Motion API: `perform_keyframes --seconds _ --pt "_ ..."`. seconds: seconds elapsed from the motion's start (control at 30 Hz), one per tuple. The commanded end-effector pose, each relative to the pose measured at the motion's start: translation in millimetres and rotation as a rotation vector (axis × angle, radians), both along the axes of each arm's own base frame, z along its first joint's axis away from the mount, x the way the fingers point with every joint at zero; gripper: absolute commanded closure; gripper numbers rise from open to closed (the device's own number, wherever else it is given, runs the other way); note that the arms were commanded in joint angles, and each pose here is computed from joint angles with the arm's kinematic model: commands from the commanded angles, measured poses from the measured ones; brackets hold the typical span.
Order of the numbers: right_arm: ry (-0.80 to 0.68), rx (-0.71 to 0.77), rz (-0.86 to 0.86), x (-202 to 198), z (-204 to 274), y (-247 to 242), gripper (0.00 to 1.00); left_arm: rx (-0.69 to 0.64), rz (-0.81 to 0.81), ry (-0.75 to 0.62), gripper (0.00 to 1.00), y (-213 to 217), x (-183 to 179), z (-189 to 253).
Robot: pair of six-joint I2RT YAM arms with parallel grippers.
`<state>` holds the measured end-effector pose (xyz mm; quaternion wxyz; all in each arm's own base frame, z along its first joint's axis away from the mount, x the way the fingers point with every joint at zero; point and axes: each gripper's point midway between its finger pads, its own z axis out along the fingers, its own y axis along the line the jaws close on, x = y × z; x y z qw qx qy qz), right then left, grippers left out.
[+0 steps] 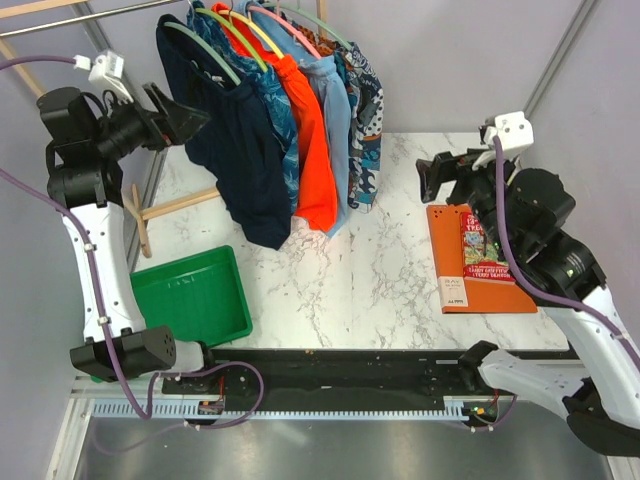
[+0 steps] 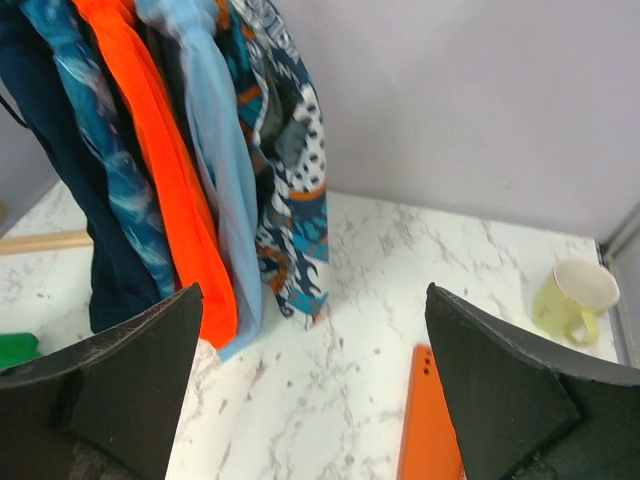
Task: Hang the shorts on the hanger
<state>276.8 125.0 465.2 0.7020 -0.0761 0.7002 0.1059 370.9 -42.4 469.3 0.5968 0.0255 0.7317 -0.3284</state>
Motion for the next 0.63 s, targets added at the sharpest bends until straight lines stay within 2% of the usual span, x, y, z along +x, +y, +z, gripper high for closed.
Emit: perform_keyframes --seconds 0.0,0.07,0.17,0.3,0.37,0.4,0.43,0.5,0.6 --pt "0.105 -0.001 -0.023 -11.6 -45.1 -18.5 0.02 0.217 -0.144 0.199 0.00 -6.4 -48.5 -73.3" --pt "0.120 0.001 -0.037 -18.4 -57.2 -29.7 0.02 0.265 -0.102 0.321 0.00 5.8 -52.5 -109.2" --pt "0.157 -0.003 -0.070 -22.7 -85.2 -43.7 0.02 0.327 -0.143 0.443 0.00 10.8 -71.0 -159.6" --pt "0.211 0.037 -0.096 -27.4 -116.1 -54.4 0.02 0.455 -0.151 0.424 0.00 6.7 -94.7 -198.1" --pt "0.231 0.051 -0.103 -28.1 -124.5 -57.5 0.02 0.515 -0.140 0.419 0.00 1.0 -94.8 -217.4" --pt "0.250 0.050 -0.097 -27.8 -132.5 -56.5 0.02 0.556 -0.183 0.405 0.00 -17.5 -98.0 -221.9" --pt "0.255 0.062 -0.095 -28.8 -134.2 -56.6 0.02 0.590 -0.145 0.428 0.00 -15.5 -98.0 -228.7" --pt "0.264 0.063 -0.086 -28.7 -137.0 -55.1 0.02 0.626 -0.217 0.397 0.00 -44.1 -101.1 -227.8" --pt "0.257 0.048 -0.096 -28.7 -134.8 -58.6 0.02 0.640 -0.233 0.365 0.00 -59.0 -93.9 -217.1"
